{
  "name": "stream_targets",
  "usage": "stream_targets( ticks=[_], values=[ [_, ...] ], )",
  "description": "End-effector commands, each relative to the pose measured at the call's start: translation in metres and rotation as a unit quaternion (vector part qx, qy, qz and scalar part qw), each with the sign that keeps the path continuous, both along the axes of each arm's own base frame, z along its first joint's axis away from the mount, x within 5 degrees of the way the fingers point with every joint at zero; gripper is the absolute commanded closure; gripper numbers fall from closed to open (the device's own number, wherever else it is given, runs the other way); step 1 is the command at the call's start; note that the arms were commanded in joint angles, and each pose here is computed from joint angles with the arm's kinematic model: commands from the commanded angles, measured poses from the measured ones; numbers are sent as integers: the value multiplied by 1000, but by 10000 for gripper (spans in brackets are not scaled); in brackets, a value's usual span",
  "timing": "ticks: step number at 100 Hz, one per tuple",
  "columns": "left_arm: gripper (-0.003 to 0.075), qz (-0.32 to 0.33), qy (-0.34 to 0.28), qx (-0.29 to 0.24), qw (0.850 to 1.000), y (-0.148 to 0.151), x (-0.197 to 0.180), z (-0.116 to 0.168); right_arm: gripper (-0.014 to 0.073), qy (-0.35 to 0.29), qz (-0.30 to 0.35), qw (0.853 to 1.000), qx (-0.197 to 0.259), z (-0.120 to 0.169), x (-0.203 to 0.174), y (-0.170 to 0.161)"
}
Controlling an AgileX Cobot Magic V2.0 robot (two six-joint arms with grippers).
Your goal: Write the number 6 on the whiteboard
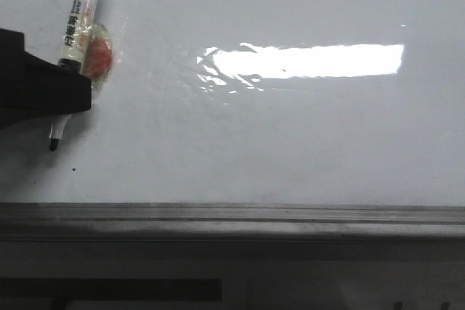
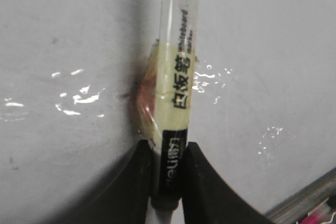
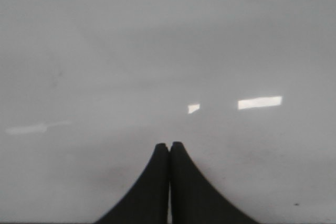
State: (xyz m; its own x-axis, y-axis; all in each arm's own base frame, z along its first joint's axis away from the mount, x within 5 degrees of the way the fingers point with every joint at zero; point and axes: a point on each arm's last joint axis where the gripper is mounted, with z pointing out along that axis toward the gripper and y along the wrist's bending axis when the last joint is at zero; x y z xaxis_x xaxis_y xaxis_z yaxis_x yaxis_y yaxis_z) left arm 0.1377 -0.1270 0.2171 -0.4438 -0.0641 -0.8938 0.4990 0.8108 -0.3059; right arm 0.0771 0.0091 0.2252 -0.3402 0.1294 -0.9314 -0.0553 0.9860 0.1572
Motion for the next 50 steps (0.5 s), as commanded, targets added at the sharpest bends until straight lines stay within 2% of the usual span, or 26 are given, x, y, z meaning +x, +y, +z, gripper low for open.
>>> stream_targets(
  ticks=[1,11,26,33,50],
  values=[
    [739,-9,-6,0,1000,0,-1,7,666,-26,48,998,-24,20,4,7],
    [739,-53,-39,18,998,0,-10,15,620,-28,100,994,-23,30,4,16],
    [739,-123,-108,70,984,-2,-22,23,413,-28,163,986,-22,44,6,28],
    [739,-143,-125,97,977,-3,-24,21,347,-27,191,981,-22,49,6,34],
    [739,-168,-160,126,964,-5,-26,22,325,-23,268,963,-15,61,7,52]
  ],
)
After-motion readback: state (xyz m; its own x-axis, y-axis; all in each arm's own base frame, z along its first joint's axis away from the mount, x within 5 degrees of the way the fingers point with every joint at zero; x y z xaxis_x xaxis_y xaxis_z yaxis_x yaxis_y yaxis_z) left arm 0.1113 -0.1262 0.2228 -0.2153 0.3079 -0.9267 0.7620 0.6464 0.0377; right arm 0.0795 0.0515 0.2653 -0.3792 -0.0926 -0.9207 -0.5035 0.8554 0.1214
